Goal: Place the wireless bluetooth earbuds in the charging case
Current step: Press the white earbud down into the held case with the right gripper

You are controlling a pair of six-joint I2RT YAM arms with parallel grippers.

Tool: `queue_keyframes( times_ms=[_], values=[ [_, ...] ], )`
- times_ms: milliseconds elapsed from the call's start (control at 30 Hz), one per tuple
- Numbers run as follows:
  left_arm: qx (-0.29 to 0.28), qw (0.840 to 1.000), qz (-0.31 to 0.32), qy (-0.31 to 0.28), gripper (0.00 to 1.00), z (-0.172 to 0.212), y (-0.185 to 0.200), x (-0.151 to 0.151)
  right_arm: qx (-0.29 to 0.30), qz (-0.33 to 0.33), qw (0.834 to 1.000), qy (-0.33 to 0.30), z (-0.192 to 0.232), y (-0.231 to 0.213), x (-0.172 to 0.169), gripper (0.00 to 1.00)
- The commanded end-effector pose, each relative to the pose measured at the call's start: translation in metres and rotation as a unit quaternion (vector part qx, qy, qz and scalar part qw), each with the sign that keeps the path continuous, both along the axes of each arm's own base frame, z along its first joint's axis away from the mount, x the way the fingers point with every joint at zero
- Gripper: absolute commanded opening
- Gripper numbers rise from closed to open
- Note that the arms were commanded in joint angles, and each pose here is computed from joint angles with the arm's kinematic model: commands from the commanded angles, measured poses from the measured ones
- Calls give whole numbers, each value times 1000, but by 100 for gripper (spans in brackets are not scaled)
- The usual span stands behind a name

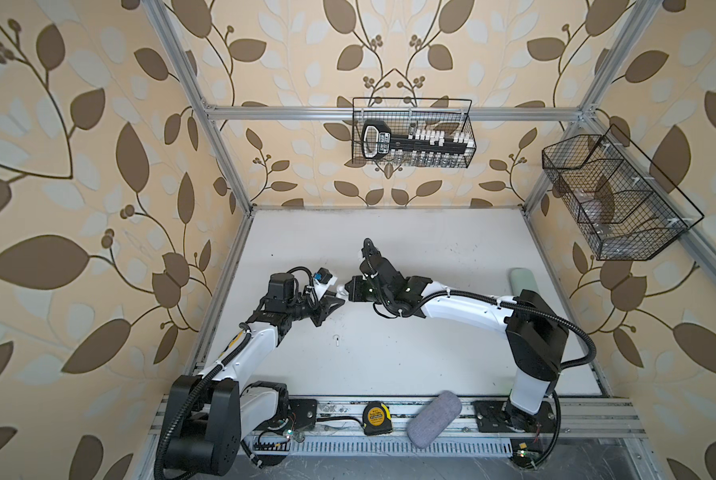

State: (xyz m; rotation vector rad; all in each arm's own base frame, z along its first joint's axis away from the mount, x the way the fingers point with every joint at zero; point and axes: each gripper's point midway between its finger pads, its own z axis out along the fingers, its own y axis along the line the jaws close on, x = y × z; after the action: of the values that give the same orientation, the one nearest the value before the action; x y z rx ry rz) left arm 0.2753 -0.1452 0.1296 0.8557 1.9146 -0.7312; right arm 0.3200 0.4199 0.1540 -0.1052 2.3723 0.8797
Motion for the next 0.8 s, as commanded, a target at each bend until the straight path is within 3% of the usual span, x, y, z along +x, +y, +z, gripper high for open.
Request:
queue_keyframes(
  times_ms=[0,767],
  values=[
    [-17,997,-20,-74,0,28,-8,5,-2,21,999,31,-13,3,-17,8],
    [-19,992,-32,-121,0,29,-21,4,31,14,999,33,10,-12,-19,8]
  ],
)
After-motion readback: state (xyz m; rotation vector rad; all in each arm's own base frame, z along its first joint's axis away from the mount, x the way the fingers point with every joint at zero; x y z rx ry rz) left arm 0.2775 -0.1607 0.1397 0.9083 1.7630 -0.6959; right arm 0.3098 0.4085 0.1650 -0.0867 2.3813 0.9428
